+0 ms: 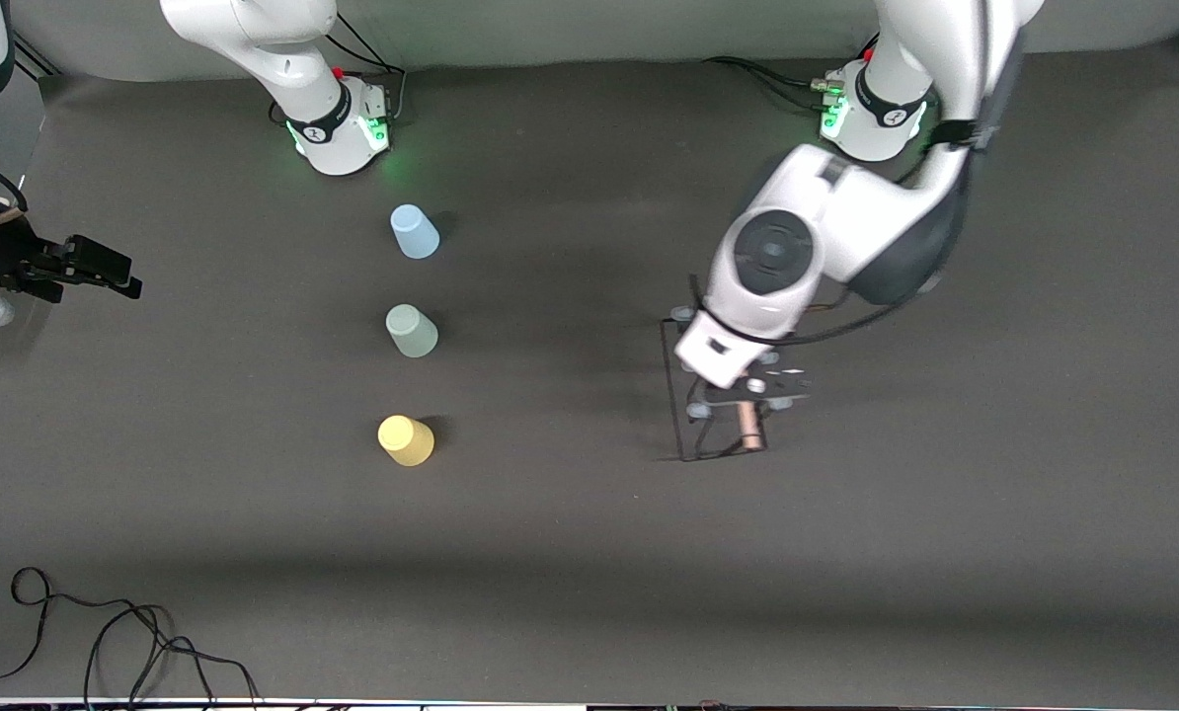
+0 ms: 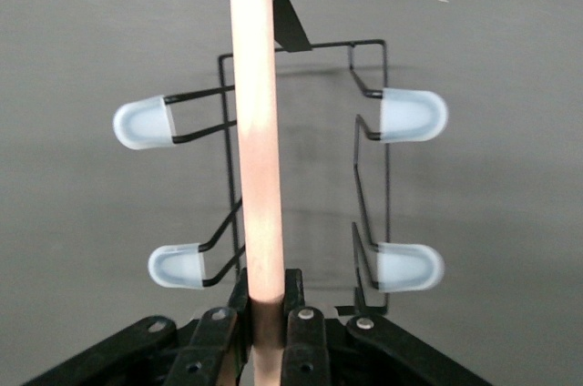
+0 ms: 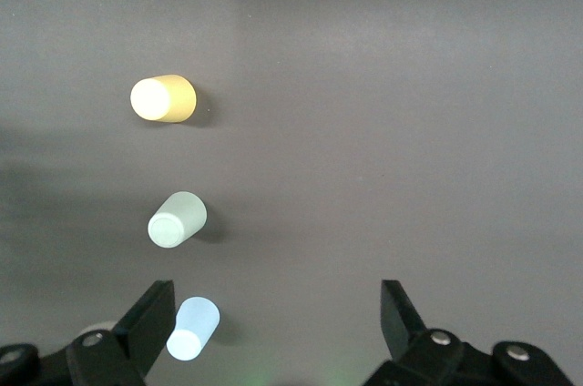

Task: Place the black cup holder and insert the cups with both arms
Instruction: 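Lift the wire holder with the left gripper and lower it mid-table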

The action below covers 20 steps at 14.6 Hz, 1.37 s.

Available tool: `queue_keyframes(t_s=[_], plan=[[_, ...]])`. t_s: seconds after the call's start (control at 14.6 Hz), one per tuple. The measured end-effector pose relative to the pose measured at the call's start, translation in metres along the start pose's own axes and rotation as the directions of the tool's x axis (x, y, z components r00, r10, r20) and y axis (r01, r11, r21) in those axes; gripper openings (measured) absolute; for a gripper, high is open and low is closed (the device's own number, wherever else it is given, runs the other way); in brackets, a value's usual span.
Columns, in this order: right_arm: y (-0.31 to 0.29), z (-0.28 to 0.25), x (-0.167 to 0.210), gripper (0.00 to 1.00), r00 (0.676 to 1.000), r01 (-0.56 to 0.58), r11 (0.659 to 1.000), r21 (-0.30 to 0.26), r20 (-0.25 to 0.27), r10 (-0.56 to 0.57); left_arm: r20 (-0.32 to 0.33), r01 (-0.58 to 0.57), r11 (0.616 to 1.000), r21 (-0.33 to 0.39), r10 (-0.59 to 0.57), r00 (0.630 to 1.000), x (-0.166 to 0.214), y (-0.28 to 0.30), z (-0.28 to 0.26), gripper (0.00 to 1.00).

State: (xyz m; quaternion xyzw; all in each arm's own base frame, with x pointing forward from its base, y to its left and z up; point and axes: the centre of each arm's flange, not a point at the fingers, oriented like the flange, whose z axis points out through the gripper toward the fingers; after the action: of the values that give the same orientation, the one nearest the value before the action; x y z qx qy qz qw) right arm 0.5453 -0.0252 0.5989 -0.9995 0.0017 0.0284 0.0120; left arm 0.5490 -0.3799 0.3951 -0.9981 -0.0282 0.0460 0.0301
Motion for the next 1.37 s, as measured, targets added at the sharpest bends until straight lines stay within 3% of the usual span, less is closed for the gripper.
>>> queue_keyframes(t_s=[0.48, 0.96, 1.37], plan=[[-0.002, 0.000, 0.000, 1.00, 0.995, -0.103, 0.995, 0.001, 0.003, 0.103, -0.116, -0.001, 0.994, -0.107, -0.011, 0.993, -0.038, 0.073, -0.005, 0.16], [-0.028, 0.032, -0.006, 1.00, 0.983, -0.180, 0.983, 0.030, 0.048, 0.178, -0.097, -0.044, 0.994, -0.096, 0.035, 0.995, -0.065, 0.119, 0.047, 0.16], [-0.110, 0.100, -0.025, 0.99, 0.959, -0.279, 0.960, 0.008, 0.058, 0.278, -0.097, 0.000, 0.994, -0.113, -0.011, 0.995, -0.062, 0.128, 0.062, 0.16]])
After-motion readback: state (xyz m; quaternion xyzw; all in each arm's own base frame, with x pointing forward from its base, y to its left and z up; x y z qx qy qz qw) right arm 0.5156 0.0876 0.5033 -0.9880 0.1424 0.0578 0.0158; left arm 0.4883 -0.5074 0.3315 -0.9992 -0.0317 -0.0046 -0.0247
